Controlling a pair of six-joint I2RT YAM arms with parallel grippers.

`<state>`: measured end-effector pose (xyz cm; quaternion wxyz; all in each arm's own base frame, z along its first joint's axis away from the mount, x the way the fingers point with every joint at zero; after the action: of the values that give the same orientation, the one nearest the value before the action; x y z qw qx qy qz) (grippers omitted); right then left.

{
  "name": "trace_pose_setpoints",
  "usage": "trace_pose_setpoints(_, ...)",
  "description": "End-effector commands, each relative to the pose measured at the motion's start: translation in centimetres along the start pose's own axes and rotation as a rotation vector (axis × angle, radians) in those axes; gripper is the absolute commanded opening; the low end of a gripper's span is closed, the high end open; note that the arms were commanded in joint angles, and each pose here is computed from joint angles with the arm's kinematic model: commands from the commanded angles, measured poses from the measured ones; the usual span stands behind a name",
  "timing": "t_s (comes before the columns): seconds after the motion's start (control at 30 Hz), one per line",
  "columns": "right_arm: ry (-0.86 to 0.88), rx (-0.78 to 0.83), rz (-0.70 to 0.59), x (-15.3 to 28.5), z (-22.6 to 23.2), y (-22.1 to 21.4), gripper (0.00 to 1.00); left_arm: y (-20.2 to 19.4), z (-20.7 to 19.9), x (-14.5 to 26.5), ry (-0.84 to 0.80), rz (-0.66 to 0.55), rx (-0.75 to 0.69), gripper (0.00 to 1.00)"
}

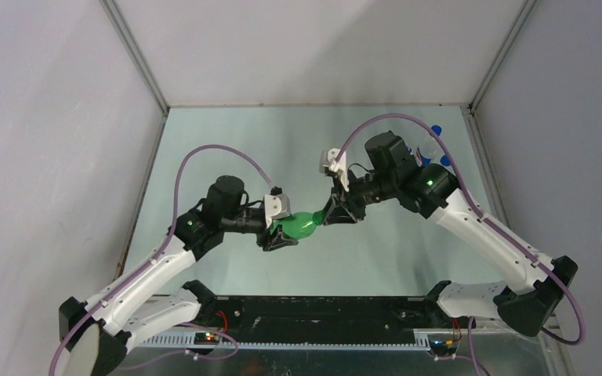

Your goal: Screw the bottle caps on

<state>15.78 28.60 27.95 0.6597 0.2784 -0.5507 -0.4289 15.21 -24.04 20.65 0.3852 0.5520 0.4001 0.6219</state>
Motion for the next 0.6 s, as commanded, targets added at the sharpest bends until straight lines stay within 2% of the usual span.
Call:
trace_pose_setpoints(0.0, 0.060, -0.179, 0.005, -1.0, 0.6, -0.2, 0.00, 9.5, 2.2, 1.5, 0.146, -0.319, -0.264, 0.00)
trace_pose_setpoints(0.3, 0.066, -0.362, -0.069, -1.1, 0.7, 1.9, 0.00, 10.8, 3.1, 1.9, 0.298, -0.404, -0.308, 0.00)
trace_pose_setpoints(0.57, -0.028, -0.701, -0.051, -1.8, -1.3, 1.4, 0.00, 11.7, 4.3, 2.0, 0.456, -0.476, -0.312, 0.00)
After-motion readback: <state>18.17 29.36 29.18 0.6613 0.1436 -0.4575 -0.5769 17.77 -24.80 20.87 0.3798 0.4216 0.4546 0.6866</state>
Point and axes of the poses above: each gripper's point midway between its finger pads, its own x axis back along the fingers, its own z axis along the line the jaws close on, y = z × x, the point moved 1 cm from there along x, back along the fingers, and after that the axes turned 5 degrees about -x, right-handed, at the moved point
